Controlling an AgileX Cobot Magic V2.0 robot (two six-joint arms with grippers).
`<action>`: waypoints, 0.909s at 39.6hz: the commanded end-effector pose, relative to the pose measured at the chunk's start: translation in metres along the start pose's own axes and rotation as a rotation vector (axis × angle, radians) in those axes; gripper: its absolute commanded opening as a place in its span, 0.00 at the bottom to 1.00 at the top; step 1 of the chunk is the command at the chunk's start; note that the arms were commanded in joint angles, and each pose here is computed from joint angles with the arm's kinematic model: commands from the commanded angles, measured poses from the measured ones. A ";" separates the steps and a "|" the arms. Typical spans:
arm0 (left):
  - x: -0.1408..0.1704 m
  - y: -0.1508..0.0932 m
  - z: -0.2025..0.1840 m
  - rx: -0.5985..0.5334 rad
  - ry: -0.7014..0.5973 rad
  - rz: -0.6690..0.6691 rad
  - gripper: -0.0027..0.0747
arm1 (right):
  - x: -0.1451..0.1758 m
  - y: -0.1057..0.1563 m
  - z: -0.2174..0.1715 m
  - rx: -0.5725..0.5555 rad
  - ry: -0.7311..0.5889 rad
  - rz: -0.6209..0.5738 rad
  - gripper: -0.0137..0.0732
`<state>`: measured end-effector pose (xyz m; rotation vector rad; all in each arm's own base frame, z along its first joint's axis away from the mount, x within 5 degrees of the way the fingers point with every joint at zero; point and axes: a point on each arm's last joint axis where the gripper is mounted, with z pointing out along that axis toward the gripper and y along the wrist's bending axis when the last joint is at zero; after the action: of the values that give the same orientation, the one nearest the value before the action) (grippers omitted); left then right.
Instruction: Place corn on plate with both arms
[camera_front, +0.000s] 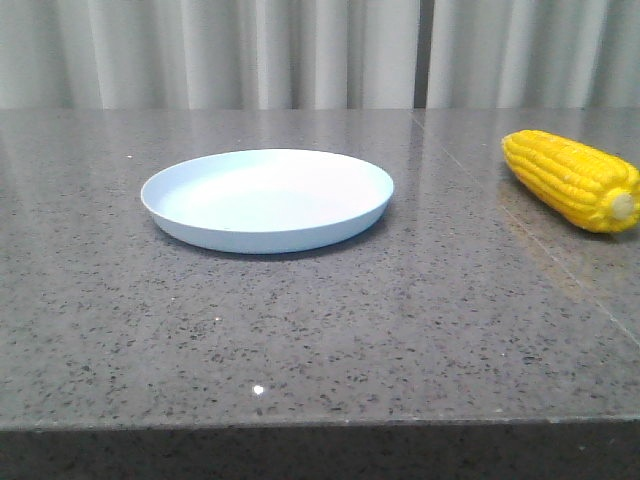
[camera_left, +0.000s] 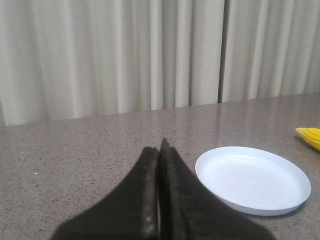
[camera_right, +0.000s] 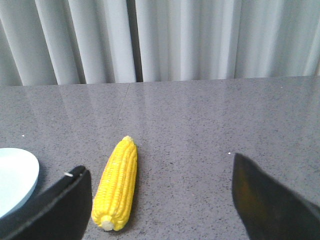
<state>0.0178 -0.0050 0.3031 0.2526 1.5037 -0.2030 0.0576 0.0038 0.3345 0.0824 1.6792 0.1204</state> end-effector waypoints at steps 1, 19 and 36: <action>-0.016 0.000 -0.007 0.006 -0.130 -0.004 0.01 | -0.016 0.001 0.006 -0.002 -0.055 0.007 0.85; -0.016 0.000 -0.007 0.006 -0.130 -0.004 0.01 | -0.034 0.010 0.107 -0.042 0.451 0.103 0.85; -0.016 0.000 -0.007 0.006 -0.130 -0.004 0.01 | -0.025 0.039 0.211 -0.137 0.850 0.071 0.85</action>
<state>0.0178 -0.0050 0.3031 0.2526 1.5037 -0.2030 0.2538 0.0415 0.3315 0.0020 2.5398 0.3405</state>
